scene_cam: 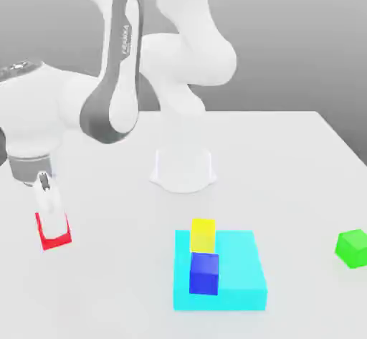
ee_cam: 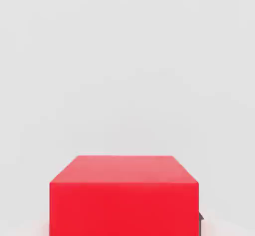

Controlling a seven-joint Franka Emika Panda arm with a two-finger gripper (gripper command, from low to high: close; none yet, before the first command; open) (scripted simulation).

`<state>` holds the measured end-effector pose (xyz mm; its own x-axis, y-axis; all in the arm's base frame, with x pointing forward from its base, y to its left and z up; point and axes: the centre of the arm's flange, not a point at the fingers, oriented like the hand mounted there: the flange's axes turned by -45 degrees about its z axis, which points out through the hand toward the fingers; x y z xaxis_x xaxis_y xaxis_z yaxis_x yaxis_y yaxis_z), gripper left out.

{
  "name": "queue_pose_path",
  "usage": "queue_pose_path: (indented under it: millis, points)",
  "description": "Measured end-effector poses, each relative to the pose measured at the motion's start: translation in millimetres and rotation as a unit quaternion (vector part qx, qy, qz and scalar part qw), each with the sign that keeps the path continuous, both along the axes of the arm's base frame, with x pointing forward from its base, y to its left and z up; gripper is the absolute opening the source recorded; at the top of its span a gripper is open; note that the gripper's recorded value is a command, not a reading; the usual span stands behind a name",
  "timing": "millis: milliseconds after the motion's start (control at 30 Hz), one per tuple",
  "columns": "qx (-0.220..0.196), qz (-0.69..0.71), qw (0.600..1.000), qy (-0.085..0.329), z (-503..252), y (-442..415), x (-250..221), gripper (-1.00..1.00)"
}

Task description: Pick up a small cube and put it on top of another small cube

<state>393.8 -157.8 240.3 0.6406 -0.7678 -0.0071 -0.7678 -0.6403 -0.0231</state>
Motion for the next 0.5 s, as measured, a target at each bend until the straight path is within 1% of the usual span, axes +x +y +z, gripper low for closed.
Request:
queue_pose_path:
  millis: [100,233,367,400,500]
  points:
    - [-0.001,0.105,0.995,0.0,25,81,27,-1.0]
    - [-0.009,0.219,0.976,0.003,51,175,36,-1.0]
    - [-0.012,0.24,0.971,0.004,13,192,36,-1.0]
    - [-0.012,0.241,0.97,0.004,1,194,35,1.0]
    - [-0.012,0.242,0.97,0.004,1,195,35,1.0]
